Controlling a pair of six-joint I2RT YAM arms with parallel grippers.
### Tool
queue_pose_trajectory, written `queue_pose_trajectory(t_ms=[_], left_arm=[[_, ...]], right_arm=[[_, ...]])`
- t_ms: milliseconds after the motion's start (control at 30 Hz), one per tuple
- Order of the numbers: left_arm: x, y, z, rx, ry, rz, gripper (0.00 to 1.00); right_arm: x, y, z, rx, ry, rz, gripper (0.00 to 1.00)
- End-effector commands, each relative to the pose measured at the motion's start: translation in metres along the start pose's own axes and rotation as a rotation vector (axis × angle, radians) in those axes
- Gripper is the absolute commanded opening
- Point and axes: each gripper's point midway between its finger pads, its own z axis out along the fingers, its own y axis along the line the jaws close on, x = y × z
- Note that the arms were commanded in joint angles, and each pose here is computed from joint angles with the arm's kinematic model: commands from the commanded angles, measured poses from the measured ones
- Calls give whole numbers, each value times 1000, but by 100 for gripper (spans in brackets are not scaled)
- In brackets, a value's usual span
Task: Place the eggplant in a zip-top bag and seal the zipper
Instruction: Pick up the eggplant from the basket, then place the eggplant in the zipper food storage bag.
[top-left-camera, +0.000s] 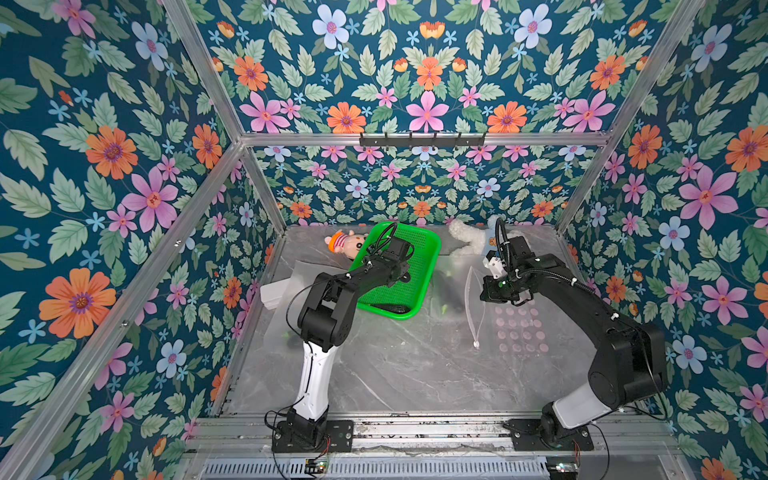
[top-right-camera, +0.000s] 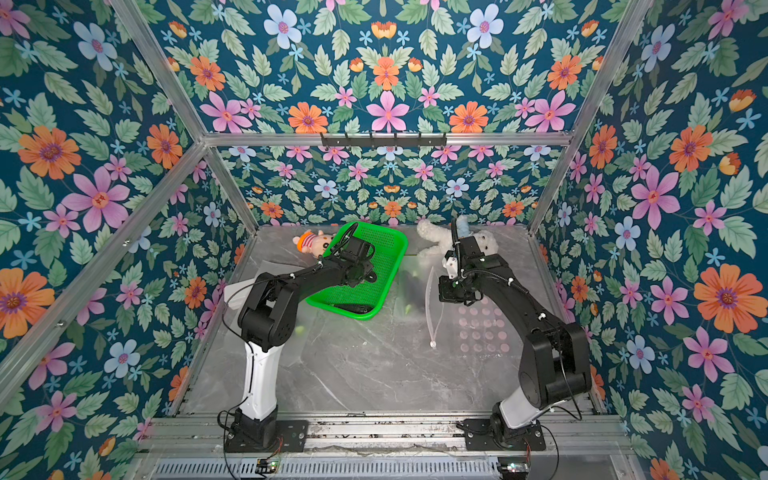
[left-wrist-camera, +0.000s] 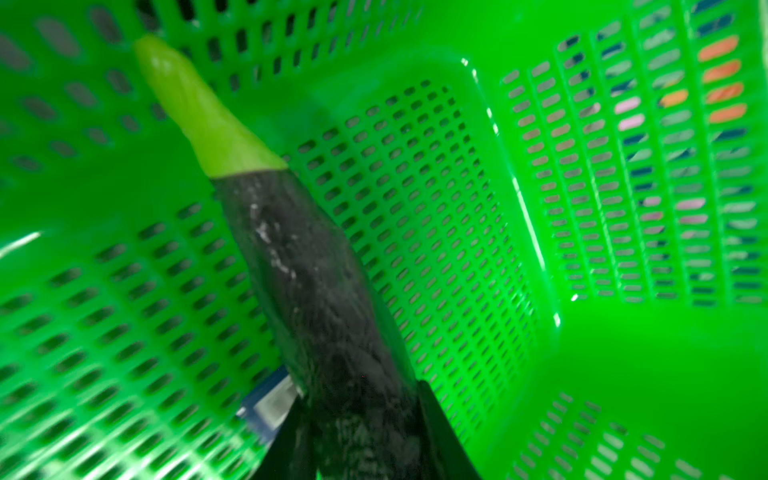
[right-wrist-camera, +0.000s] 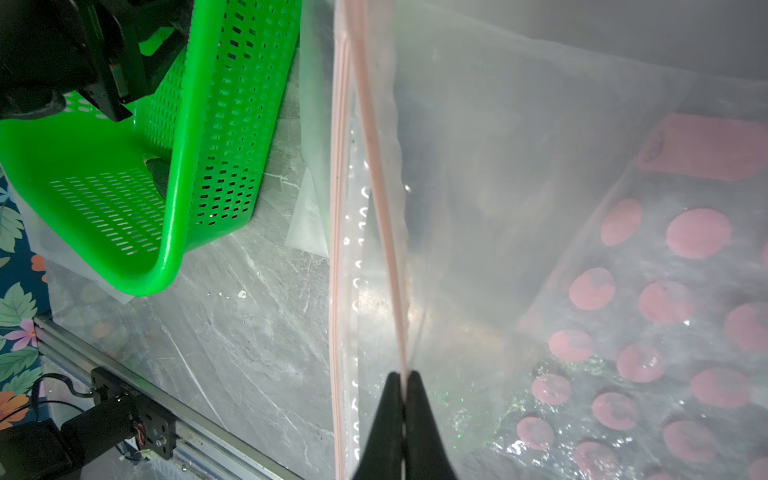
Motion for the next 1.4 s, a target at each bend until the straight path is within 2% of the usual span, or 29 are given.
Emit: queue_pose_trajectory(t_ms=[0, 367, 533, 767, 933, 1133, 1367], left_arm=[[8, 4, -18, -29, 21, 112, 28], [-2, -51, -106, 165, -129, 248, 31], [3, -75, -141, 275, -178, 292, 32], [21, -107, -185, 497, -230, 358, 31], [41, -131, -224, 697, -254, 437, 31], [77, -142, -238, 826, -214, 499, 32], [112, -143, -236, 893, -211, 533, 32]], right_arm=[[-2, 6, -1, -27, -2, -19, 0], [-6, 19, -1, -99, -3, 3, 0], [-12, 25, -3, -135, -14, 19, 0], [-22, 36, -9, -271, -50, 92, 0], [-22, 34, -9, -288, -42, 109, 0], [-30, 40, -18, -333, -71, 123, 0], [-38, 49, -37, -399, -116, 154, 0]])
